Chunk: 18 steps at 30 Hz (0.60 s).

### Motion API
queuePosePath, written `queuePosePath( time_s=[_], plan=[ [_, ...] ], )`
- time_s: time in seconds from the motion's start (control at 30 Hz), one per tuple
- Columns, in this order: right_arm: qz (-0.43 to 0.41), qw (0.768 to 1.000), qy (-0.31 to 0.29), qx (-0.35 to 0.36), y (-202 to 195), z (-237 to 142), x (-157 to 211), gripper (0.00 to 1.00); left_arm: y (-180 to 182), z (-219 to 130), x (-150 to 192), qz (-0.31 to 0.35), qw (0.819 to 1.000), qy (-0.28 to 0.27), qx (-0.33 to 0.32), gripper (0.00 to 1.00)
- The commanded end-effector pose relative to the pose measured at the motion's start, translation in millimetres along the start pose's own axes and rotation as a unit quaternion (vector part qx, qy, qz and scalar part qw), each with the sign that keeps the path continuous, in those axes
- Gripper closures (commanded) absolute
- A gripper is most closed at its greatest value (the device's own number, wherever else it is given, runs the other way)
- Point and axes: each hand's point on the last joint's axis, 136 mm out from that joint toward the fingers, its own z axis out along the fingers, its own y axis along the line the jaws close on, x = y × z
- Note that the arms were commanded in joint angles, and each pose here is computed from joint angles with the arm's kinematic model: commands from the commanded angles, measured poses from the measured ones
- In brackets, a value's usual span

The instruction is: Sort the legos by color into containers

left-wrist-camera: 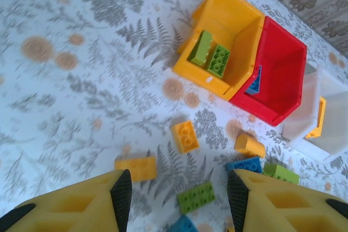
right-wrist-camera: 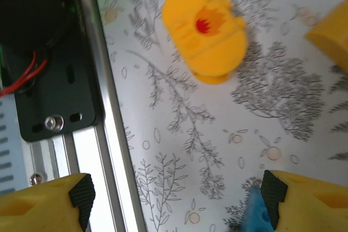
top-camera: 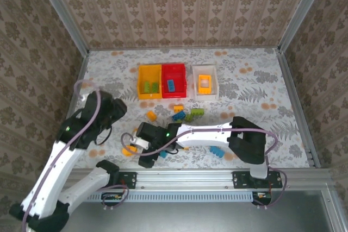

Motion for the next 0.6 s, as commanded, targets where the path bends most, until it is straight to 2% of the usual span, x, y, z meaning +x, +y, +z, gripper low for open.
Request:
queuePosePath(
  time_s=[0.0, 0.17, 0.4, 0.57],
  plan=[
    [-0.058, 0.996, 0.069, 0.008, -13.9, 26.1, 5.1, 0.13, 46.4, -25.2, 19.2, -0.048, 0.998, 0.004, -0.038, 0.47],
    [-0.065, 0.995, 0.077, 0.028, -27.1, 52.4, -4.8, 0.12, 70.5, -51.1, 25.0, -0.066, 0.997, -0.002, -0.045, 0.48],
    [-0.051, 0.995, 0.067, 0.047, -40.8, 76.3, -16.7, 0.13, 85.2, -62.7, 25.2, -0.081, 0.995, -0.011, -0.061, 0.48],
    [-0.051, 0.997, 0.057, 0.024, -33.2, 85.6, -27.0, 0.17, 95.9, -65.8, 26.3, -0.092, 0.992, -0.016, -0.082, 0.49]
  ],
)
